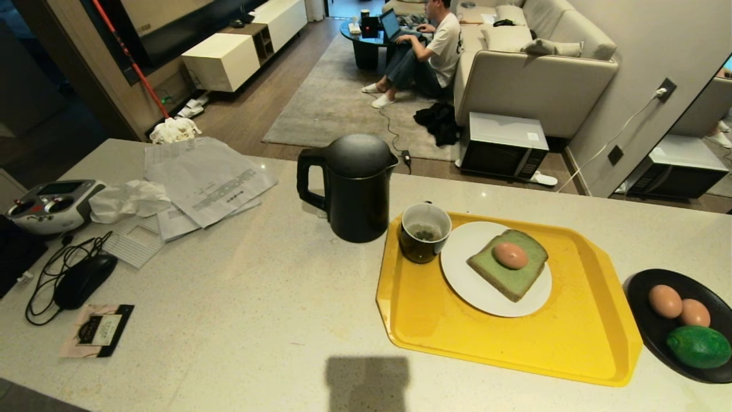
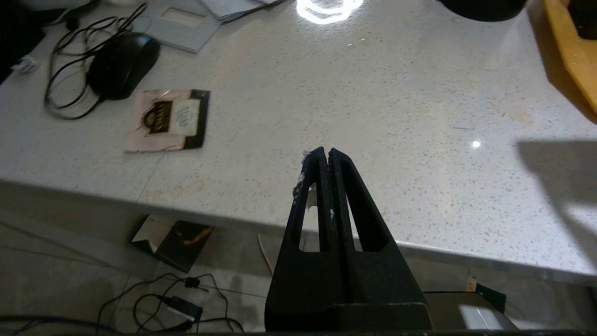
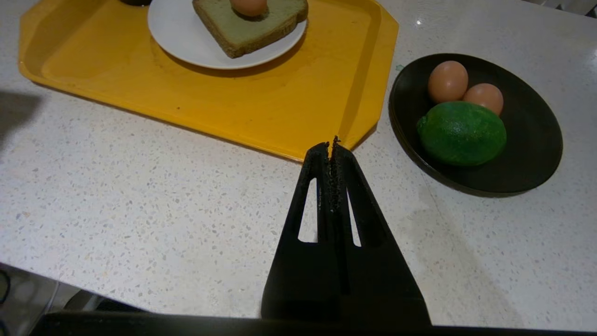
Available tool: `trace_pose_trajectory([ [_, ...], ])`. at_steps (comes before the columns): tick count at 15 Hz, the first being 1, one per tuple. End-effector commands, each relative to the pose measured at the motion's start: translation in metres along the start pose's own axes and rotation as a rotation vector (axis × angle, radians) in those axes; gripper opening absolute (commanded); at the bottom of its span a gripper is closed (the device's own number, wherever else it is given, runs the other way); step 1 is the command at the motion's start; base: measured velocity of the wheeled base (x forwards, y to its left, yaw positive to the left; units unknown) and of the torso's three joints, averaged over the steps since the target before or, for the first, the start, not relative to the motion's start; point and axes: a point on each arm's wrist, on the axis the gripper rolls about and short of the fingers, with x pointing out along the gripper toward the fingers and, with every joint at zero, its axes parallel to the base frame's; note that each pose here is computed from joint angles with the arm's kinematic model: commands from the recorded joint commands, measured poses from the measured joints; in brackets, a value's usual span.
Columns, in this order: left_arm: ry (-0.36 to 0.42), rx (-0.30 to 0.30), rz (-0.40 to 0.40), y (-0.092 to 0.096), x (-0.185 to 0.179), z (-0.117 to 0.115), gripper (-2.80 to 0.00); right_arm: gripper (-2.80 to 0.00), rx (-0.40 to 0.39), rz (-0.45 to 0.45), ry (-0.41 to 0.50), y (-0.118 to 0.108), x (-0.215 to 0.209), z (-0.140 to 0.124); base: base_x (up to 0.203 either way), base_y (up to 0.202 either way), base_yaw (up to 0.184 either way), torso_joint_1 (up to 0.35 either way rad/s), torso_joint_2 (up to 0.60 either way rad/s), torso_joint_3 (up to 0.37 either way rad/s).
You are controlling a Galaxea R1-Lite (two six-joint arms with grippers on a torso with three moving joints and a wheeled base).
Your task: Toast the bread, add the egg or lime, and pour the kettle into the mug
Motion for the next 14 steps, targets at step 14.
trace_pose_trajectory([
  [14,0.001,0.0,-0.001,0.0,0.0001,0.0001,-2.8,-2.8,0.001,0.002,0.0,0.0,0.0,0.0001,0.001,0.002,-0.044,0.001,0.0,0.001],
])
